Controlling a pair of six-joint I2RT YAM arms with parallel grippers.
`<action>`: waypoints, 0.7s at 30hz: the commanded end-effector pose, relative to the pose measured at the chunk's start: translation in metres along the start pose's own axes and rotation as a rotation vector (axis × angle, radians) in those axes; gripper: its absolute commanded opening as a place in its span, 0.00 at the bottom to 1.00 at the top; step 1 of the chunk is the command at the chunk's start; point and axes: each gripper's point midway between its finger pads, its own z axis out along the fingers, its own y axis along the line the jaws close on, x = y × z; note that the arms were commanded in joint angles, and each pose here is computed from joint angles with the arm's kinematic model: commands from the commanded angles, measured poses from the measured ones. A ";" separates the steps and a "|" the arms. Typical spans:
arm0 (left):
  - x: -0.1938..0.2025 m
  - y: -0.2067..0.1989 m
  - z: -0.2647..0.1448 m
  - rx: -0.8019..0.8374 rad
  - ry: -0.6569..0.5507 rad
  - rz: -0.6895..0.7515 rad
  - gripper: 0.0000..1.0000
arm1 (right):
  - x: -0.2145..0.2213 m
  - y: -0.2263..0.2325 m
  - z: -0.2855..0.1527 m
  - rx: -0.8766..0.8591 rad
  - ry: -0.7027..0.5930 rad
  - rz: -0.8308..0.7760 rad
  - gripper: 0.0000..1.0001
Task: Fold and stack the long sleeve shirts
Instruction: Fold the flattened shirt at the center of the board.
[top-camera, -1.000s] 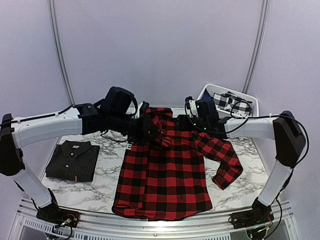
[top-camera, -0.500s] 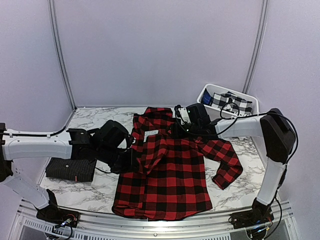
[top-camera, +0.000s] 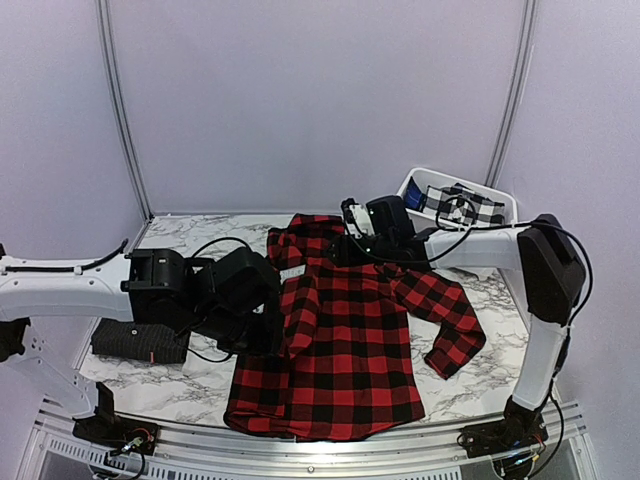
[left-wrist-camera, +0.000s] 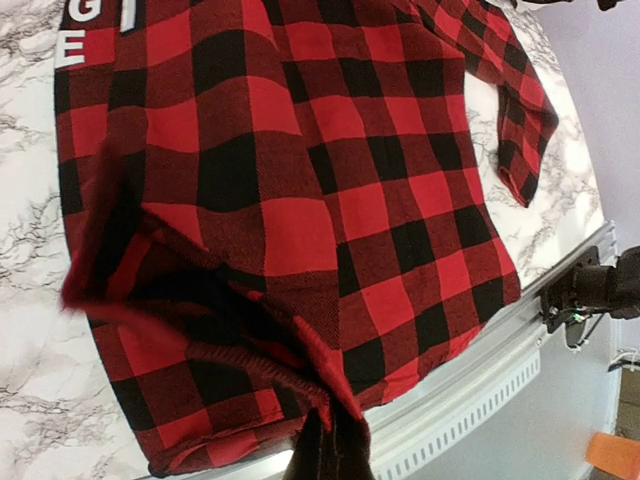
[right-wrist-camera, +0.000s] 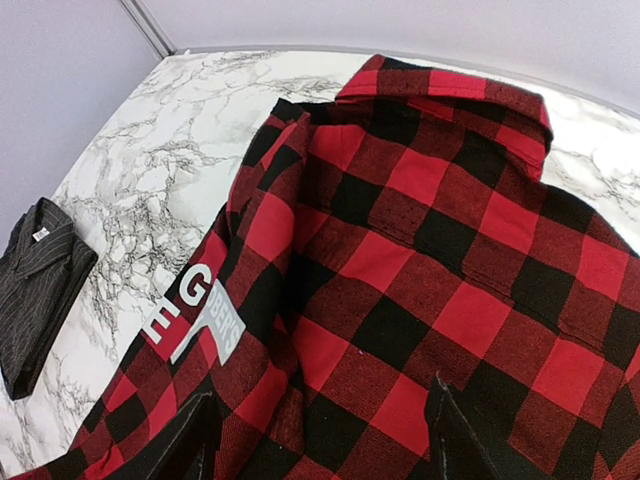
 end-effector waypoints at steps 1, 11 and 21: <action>0.016 0.034 0.010 -0.201 0.008 0.061 0.00 | -0.006 0.011 0.003 -0.020 0.001 -0.018 0.66; 0.071 0.075 0.043 -0.272 0.106 0.000 0.10 | -0.014 0.021 0.028 -0.074 -0.005 -0.102 0.67; 0.053 0.071 0.022 -0.143 0.017 -0.068 0.45 | -0.021 0.036 0.085 -0.151 0.031 -0.134 0.67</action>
